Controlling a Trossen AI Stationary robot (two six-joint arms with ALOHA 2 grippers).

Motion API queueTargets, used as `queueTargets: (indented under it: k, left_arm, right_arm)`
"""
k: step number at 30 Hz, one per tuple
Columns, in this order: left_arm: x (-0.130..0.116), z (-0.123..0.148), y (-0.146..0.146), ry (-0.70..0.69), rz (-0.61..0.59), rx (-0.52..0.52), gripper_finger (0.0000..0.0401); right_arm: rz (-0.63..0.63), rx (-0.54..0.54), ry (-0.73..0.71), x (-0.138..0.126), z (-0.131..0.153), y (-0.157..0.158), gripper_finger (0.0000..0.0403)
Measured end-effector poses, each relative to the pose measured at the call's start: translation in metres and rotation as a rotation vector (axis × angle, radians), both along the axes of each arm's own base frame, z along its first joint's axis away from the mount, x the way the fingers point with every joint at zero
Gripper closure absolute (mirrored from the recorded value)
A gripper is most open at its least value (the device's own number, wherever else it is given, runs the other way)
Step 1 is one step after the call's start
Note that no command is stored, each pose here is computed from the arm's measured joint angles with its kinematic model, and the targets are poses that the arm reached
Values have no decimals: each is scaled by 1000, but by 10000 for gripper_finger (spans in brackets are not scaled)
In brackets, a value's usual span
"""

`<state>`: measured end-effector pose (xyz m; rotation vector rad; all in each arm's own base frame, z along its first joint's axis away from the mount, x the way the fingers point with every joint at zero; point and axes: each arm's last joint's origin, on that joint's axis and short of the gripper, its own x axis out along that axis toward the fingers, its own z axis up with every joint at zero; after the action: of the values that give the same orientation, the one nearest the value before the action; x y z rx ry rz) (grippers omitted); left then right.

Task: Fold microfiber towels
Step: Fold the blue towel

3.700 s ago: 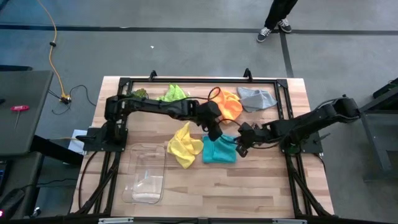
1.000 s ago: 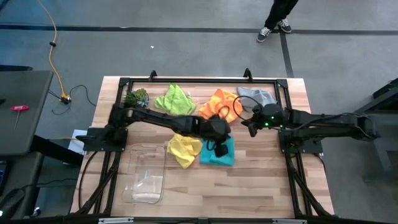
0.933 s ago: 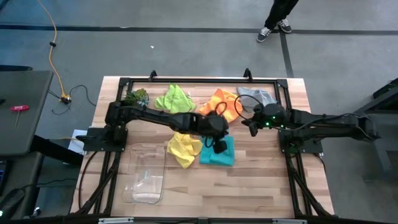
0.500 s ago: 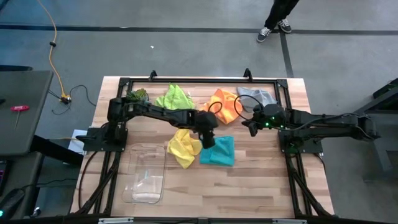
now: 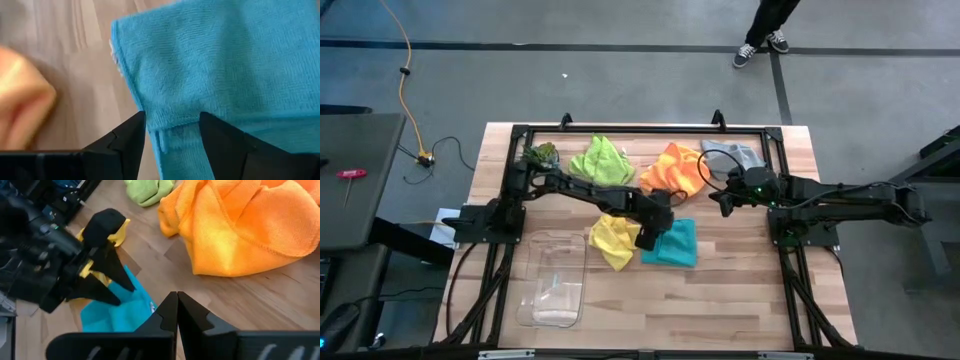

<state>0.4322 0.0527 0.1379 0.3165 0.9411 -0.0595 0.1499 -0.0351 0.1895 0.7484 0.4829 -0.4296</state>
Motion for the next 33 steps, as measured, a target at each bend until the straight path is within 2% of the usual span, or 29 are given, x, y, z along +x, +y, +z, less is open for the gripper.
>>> queueTargets:
  k: [5,12,20,25,28,33]
  left_arm:
    - [1,-1,-2,12,19,93,222]
    - [1,-3,3,16,36,92,224]
    - [2,-5,-7,10,54,18,222]
    - [-3,3,-1,7,183,-69,224]
    - [-4,5,3,5,199,-117,224]
    - [-6,4,1,21,214,-135,222]
  right_arm:
    - [-10,11,-5,0,0,0,403]
    - [-27,21,-8,0,0,0,403]
    - [-47,11,-6,0,0,-1,403]
    - [-64,9,-6,0,0,-1,403]
    - [-61,5,-5,0,0,-1,403]
    - [-59,1,-4,0,0,-1,403]
